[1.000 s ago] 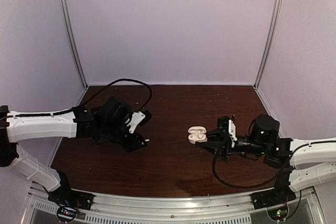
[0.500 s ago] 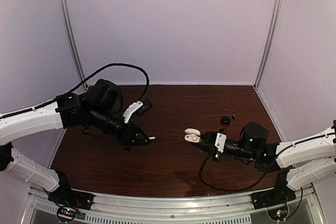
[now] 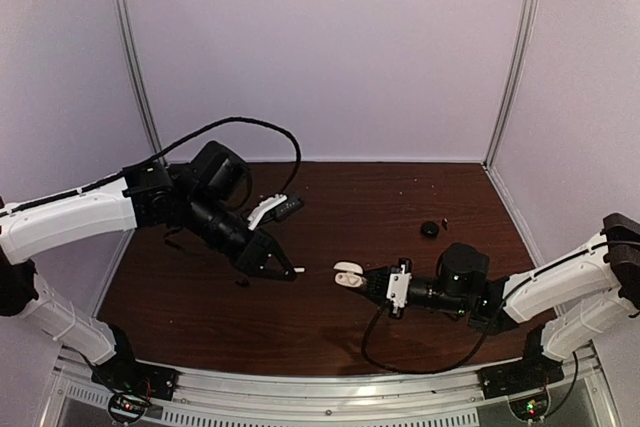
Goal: Insert the wireless bluetooth earbuds into the charging case
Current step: Insert the left earbud into the left side groove of the charging case.
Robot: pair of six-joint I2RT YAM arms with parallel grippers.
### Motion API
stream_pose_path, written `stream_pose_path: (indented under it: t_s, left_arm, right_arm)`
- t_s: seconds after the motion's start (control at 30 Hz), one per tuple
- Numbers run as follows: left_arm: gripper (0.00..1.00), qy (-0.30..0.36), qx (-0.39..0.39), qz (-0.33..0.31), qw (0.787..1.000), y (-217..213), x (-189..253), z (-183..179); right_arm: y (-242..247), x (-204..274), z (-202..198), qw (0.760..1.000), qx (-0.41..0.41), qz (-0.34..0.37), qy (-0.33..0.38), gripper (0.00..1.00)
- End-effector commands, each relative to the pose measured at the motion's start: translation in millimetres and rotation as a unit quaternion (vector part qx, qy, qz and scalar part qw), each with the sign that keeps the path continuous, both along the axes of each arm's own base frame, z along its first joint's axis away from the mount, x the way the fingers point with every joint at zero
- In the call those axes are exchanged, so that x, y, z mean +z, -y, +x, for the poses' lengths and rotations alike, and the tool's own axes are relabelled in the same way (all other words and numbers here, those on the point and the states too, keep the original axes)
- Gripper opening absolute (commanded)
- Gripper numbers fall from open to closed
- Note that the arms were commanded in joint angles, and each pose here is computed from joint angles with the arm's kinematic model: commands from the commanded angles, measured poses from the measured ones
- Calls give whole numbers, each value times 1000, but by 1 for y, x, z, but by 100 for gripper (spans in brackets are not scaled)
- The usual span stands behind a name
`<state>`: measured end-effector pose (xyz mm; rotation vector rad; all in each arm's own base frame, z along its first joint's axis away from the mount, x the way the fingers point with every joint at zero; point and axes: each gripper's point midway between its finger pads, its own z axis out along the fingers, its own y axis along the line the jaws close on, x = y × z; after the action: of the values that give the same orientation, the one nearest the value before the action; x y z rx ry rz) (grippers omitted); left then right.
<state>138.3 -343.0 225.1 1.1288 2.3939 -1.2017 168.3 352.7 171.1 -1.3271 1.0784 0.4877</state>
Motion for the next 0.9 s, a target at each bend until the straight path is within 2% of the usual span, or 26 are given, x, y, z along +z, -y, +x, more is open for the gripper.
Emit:
stream_pose_path:
  t_s: [0.0, 0.33, 0.87]
  left_arm:
    - [9, -29, 4, 7, 1000, 4, 2, -2]
    - [8, -64, 8, 50, 997, 8, -24, 1]
    - [8, -84, 0, 72, 994, 15, -40, 4]
  right_arm:
    - [-17, 20, -2, 999, 14, 24, 35, 0]
    - [-45, 10, -16, 998, 46, 12, 51, 0]
    - [-57, 1, -16, 997, 45, 13, 66, 0]
